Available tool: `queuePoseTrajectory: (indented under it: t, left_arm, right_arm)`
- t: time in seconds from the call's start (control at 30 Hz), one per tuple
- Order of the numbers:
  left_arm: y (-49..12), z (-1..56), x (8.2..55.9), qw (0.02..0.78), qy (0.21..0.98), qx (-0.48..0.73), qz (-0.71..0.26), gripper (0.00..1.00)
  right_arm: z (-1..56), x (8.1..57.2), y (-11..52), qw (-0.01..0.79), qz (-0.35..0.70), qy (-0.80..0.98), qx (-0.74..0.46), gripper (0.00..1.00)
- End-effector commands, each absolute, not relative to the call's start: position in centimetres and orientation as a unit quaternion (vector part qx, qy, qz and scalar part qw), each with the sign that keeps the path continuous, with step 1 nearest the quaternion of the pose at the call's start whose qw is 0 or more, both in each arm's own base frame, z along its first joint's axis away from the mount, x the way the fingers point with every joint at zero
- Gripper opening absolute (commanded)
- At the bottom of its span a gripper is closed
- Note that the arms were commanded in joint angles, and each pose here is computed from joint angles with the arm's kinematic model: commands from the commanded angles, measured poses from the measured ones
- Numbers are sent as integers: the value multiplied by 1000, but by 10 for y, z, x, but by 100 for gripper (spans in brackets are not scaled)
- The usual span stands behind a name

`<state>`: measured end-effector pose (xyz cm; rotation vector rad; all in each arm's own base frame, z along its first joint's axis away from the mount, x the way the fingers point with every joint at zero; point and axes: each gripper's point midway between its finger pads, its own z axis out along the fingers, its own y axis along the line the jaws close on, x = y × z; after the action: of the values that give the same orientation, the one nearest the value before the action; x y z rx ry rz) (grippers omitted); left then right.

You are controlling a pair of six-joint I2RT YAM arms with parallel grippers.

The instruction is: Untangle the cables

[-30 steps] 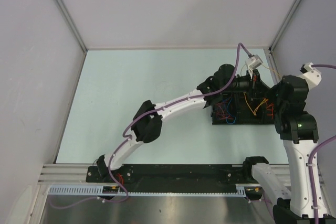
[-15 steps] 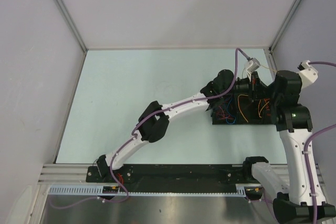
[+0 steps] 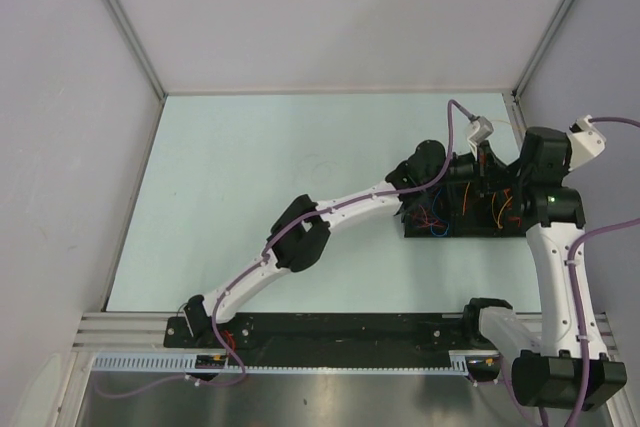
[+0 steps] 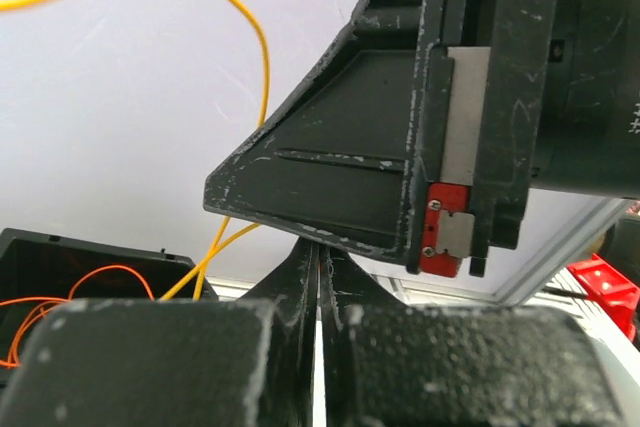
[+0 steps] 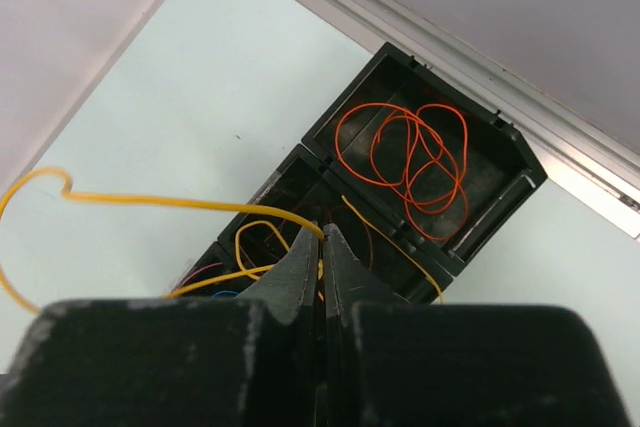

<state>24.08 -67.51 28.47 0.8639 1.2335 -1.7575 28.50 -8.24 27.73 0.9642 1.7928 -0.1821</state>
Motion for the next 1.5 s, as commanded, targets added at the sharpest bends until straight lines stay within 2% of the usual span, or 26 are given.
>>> queuePoseTrajectory:
  t: [0.0, 0.3, 0.47, 0.6, 0.7, 0.83, 1.1, 1.3, 1.47]
  left_arm:
    - [-668, 313, 254, 449, 452, 320, -702, 0]
    - [-644, 254, 300, 414, 529, 253, -696, 0]
    - [-637, 236, 306, 390, 554, 246, -693, 0]
    - [-636, 219, 322, 393, 599, 231, -658, 0]
    - [-640, 212, 335, 406, 619, 224, -634, 0]
    - [-650, 211, 345, 415, 622, 226, -624, 0]
    - [-650, 250, 367, 499, 583, 184, -614, 0]
    - [-657, 229, 346, 490, 582, 197, -619, 0]
    - [-650, 206, 330, 469, 604, 196, -614, 0]
  right_arm:
    - [271, 300, -81, 525, -60, 742, 413, 0]
    - [222, 316, -72, 481, -46, 773, 410, 0]
    - [196, 324, -67, 462, -35, 784, 413, 0]
    - [177, 334, -65, 444, -35, 794, 414, 0]
    - [184, 341, -66, 461, -29, 785, 413, 0]
    - [203, 345, -72, 496, -32, 762, 414, 0]
    - [239, 340, -72, 544, -15, 738, 399, 0]
    - [221, 323, -73, 542, -20, 739, 400, 0]
    - [178, 307, -68, 484, -28, 770, 414, 0]
